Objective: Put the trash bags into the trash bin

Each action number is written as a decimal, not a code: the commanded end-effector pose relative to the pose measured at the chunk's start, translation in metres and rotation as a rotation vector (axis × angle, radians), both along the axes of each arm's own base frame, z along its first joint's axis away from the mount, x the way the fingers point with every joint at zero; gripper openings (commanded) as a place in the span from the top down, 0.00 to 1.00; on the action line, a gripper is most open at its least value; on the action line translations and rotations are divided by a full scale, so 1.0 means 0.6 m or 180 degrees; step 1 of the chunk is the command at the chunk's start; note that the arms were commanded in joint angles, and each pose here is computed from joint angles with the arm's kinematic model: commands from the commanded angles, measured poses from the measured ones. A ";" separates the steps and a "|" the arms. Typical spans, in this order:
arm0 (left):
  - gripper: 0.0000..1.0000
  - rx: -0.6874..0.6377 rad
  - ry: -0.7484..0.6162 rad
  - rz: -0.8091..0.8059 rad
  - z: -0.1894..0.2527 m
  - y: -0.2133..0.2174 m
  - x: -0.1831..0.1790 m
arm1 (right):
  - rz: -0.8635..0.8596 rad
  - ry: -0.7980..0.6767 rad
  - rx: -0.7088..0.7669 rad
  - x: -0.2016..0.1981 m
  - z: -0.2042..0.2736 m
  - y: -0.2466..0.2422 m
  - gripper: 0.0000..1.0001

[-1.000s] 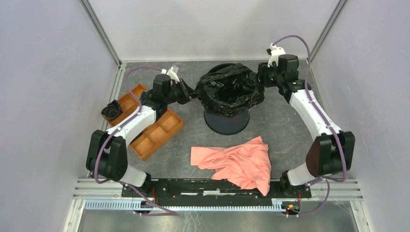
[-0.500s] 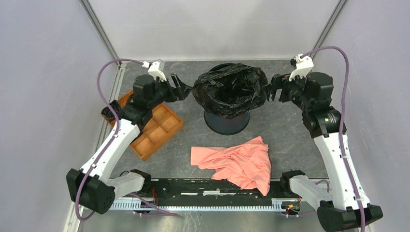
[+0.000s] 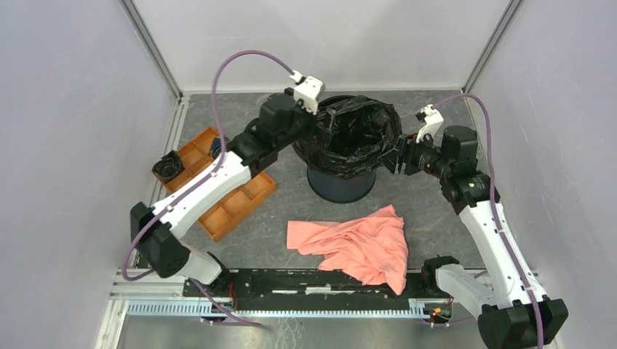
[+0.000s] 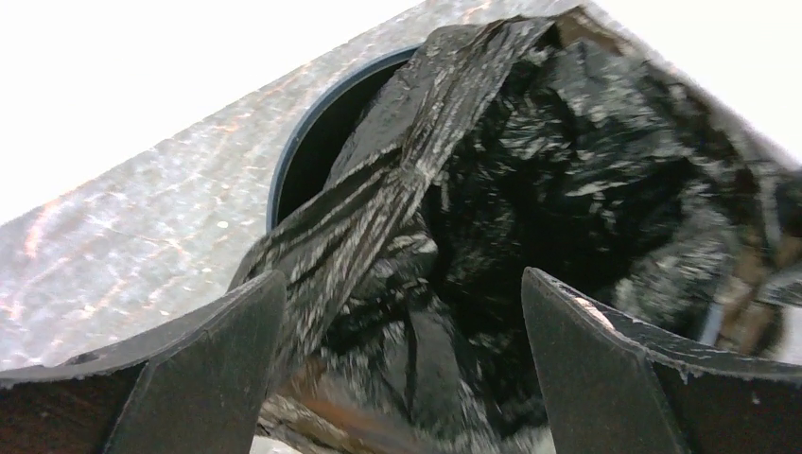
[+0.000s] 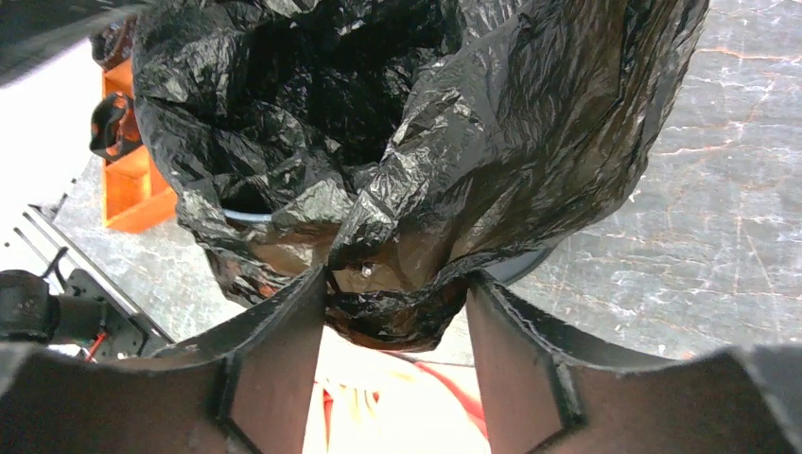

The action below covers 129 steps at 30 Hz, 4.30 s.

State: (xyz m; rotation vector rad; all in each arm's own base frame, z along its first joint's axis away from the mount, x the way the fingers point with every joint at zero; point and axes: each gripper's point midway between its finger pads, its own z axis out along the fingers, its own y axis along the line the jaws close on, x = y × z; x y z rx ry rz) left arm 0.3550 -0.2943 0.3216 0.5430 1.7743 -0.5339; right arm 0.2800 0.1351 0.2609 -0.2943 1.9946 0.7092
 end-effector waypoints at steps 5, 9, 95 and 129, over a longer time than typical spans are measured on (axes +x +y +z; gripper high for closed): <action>0.00 0.0727 -0.0753 0.0430 0.025 -0.019 0.088 | 0.0030 -0.0326 -0.0021 0.019 0.015 0.002 0.66; 0.06 0.0727 -0.0767 0.0470 0.026 -0.034 0.108 | -0.0008 -0.0371 -0.0074 0.025 0.010 -0.003 0.81; 0.30 -0.2171 0.2023 0.0355 -0.119 0.147 -0.033 | -0.0504 -0.0400 -0.0431 0.041 -0.053 -0.054 0.51; 0.73 -0.2019 0.2689 0.0323 -0.324 0.036 -0.021 | -0.0746 -0.0024 -0.0017 0.090 -0.183 -0.038 0.52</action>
